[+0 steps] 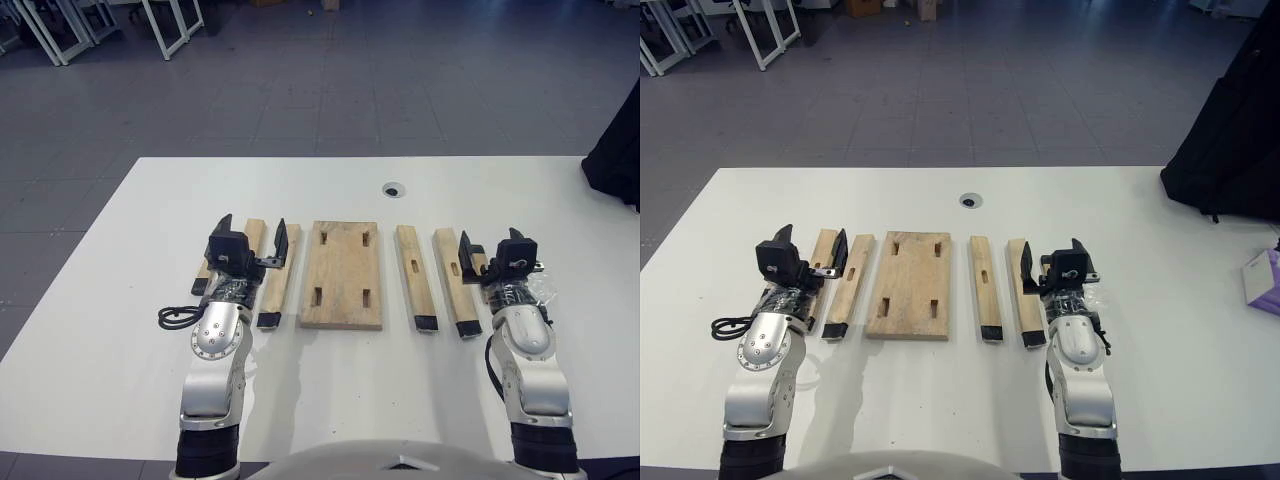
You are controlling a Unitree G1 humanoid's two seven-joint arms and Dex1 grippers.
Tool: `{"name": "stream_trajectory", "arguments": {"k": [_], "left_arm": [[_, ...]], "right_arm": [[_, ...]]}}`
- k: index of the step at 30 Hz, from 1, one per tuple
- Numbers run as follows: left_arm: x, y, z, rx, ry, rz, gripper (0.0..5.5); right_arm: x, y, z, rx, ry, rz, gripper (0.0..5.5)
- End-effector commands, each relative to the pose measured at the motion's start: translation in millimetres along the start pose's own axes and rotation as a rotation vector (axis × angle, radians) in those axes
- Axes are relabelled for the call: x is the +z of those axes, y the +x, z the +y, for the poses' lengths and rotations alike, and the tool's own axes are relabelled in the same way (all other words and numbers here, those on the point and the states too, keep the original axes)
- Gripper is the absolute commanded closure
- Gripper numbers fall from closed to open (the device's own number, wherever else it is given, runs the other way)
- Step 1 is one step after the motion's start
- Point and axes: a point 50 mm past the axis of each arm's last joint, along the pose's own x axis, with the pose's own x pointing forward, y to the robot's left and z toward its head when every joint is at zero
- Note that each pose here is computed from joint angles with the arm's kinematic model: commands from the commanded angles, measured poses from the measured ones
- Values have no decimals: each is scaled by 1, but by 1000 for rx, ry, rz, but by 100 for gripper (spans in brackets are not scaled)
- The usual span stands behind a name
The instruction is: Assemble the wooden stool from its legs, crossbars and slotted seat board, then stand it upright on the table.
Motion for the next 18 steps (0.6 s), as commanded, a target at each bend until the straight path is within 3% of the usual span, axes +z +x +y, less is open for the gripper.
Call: {"name": "stream_trajectory", "arguments": {"k": [1,18], "left_arm": [[0,-2,-6,-24,6,20,84],[-5,1,4,6,-12,9,84]], "right_arm": [[0,-1,2,-11,35,22,134],[-4,5,11,29,-8,6,134]]}}
